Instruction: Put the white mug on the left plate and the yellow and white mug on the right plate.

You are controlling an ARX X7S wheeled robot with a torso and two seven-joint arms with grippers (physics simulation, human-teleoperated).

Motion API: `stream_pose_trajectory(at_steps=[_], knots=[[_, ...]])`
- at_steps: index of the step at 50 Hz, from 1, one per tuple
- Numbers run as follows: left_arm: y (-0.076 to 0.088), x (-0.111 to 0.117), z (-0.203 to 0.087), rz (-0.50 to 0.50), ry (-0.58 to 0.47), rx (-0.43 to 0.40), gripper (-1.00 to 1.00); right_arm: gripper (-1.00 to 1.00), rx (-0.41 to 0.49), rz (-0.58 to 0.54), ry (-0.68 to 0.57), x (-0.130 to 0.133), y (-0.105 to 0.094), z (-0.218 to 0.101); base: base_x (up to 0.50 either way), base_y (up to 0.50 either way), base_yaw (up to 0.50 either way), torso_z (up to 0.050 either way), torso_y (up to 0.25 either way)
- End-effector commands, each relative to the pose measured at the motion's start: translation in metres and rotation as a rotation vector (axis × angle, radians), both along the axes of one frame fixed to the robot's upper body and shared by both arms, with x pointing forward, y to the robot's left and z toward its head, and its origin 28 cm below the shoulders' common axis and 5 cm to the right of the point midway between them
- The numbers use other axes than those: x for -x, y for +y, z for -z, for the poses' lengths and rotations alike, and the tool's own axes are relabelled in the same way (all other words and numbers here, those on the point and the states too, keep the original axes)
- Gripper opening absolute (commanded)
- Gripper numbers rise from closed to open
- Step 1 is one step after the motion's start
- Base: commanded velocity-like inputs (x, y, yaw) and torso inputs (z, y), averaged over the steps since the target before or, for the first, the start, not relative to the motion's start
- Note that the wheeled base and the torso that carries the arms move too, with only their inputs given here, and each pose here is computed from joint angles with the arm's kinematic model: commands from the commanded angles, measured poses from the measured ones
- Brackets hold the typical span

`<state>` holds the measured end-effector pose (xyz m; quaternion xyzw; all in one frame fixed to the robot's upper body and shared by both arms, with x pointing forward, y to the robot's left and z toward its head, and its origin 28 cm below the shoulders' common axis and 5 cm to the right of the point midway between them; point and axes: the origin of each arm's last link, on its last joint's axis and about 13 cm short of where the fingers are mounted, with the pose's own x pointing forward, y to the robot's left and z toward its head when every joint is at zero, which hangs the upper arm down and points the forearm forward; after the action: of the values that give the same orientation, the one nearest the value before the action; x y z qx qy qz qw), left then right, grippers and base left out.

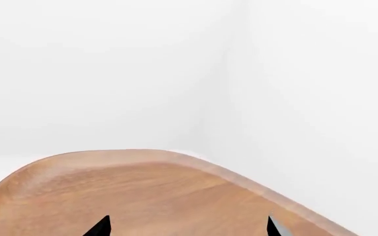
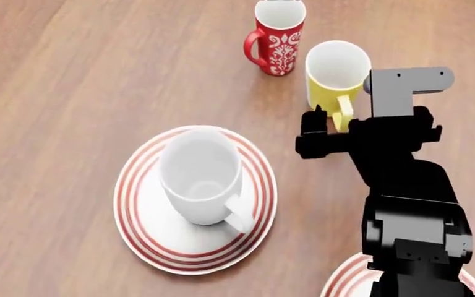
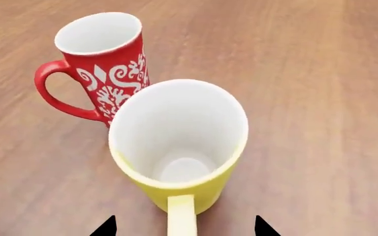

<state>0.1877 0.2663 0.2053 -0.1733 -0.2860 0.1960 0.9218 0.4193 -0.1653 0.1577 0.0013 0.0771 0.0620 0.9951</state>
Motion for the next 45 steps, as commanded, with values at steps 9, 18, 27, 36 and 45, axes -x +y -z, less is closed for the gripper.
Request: stream_pose_trajectory(at_steps=[9,18,27,36,45], knots=[[0.0,-0.001,0.0,0.014,-0.002,0.004,1.0,1.0,0.001,-0.003,-0.017,0.0,0.0,0.001,0.0,0.0,0.0,0.0,-0.111],[0.0,-0.001,0.0,0.013,0.001,0.008,1.0,-1.0,0.0,-0.024,-0.011,0.0,0.002,0.003,0.0,0.0,0.0,0.0,0.0],[0.0,0.0,0.0,0.013,0.002,0.011,1.0,-1.0,0.018,-0.025,-0.062,0.0,0.0,0.003,0.0,0.0,0.0,0.0,0.0],[0.0,-0.001,0.001,0.014,0.003,0.009,1.0,-1.0,0.075,0.004,-0.197,0.0,-0.001,0.004,0.0,0.0,0.0,0.0,0.0],[0.0,-0.001,0.001,0.016,0.004,0.007,1.0,-1.0,0.081,0.016,-0.323,0.017,-0.004,0.003,0.0,0.0,0.0,0.0,0.0]])
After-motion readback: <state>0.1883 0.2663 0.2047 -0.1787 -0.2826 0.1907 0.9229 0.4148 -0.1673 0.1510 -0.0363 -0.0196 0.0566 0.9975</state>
